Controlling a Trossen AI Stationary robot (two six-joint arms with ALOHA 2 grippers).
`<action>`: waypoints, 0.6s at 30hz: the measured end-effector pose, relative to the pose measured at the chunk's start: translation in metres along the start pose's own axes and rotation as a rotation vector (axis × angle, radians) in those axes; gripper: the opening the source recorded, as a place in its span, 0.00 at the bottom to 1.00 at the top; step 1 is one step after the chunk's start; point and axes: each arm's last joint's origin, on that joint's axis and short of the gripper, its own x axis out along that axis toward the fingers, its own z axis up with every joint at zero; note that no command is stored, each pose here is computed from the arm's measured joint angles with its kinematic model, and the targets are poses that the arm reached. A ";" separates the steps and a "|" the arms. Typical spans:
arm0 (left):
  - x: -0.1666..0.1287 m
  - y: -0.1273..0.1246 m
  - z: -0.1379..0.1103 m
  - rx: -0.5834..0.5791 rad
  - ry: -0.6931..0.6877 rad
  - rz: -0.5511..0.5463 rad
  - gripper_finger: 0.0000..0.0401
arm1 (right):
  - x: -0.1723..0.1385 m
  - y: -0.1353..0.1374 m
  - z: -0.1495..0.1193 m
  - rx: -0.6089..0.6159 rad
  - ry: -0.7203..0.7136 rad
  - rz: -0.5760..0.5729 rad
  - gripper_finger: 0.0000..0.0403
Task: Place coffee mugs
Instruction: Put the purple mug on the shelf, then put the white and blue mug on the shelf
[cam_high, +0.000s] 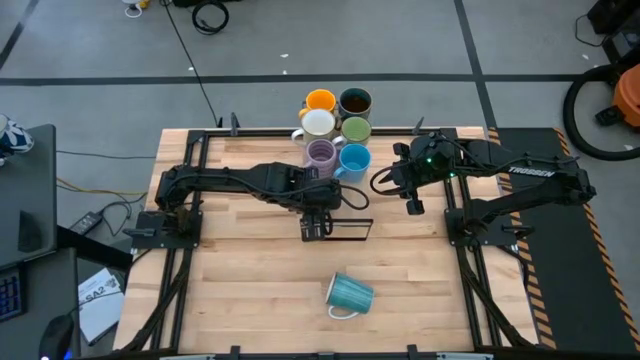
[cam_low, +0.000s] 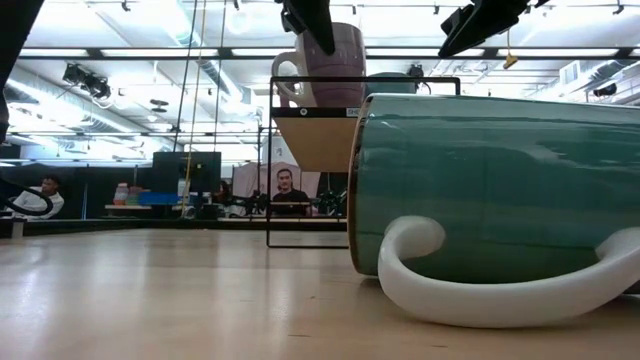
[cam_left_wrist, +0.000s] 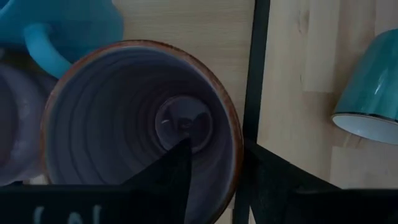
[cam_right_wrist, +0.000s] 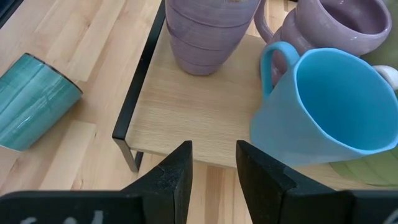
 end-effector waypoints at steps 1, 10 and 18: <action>0.000 0.000 0.000 0.000 0.000 0.000 0.35 | 0.000 0.000 0.000 0.000 0.000 0.000 0.32; -0.009 0.002 0.001 -0.010 -0.041 -0.004 0.35 | 0.000 0.000 0.000 0.000 0.000 0.000 0.32; -0.022 0.005 0.002 -0.023 -0.101 -0.009 0.35 | 0.000 0.000 0.000 0.000 0.001 0.001 0.32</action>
